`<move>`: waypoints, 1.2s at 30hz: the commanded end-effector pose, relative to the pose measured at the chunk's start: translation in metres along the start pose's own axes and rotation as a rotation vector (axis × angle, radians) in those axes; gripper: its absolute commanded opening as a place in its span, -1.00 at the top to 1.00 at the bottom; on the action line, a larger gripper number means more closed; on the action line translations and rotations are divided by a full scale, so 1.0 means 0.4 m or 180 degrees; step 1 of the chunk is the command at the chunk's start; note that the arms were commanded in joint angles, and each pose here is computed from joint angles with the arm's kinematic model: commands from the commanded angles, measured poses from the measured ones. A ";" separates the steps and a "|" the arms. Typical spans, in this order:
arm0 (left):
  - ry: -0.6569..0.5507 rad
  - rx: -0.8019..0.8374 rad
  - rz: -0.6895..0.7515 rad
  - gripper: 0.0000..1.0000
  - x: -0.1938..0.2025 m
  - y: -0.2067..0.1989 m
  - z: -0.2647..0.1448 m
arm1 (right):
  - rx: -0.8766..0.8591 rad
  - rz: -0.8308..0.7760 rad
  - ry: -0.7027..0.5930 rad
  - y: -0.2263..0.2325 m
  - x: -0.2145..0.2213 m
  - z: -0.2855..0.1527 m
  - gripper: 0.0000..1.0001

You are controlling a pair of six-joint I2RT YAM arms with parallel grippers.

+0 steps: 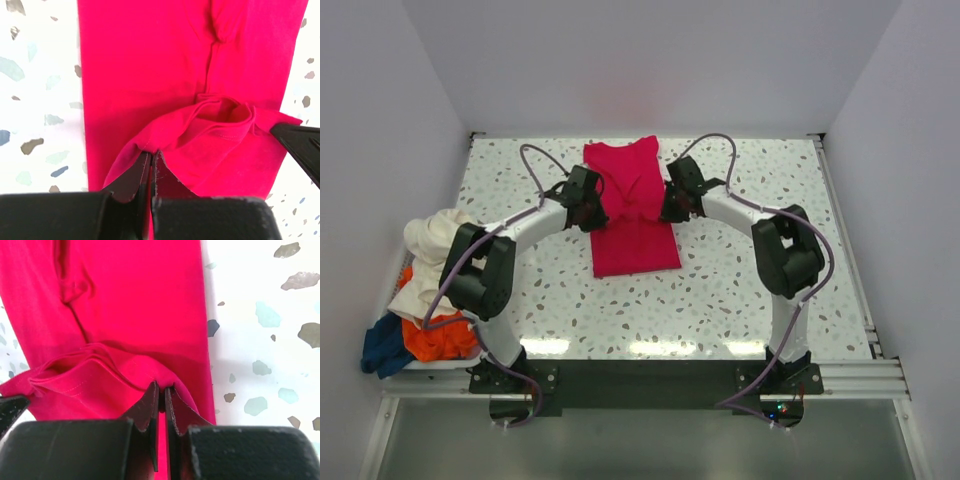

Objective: Fold and stack the t-shirts
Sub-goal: Fold the tshirt

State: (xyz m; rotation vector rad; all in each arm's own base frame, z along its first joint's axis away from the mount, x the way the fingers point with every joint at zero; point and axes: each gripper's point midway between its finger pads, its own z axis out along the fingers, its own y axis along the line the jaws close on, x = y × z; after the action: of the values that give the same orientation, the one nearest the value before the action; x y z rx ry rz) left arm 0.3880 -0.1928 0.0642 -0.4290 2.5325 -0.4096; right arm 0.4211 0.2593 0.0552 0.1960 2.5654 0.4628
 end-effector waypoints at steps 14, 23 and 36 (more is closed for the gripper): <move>-0.0231 -0.0043 -0.0094 1.00 -0.112 0.031 0.018 | -0.0333 0.0136 -0.0156 0.046 -0.118 0.017 1.00; -0.0205 -0.0005 -0.0114 1.00 -0.131 0.039 0.047 | -0.0320 0.0206 -0.0157 0.027 -0.138 0.034 1.00; -0.0195 0.0176 -0.0124 1.00 -0.160 0.020 0.068 | -0.0365 0.0289 -0.0159 0.022 -0.161 0.047 1.00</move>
State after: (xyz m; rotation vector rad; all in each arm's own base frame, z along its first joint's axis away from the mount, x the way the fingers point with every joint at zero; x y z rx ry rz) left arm 0.4273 -0.1630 0.0483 -0.5014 2.5347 -0.4104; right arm 0.4709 0.2538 0.0598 0.2702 2.5286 0.5757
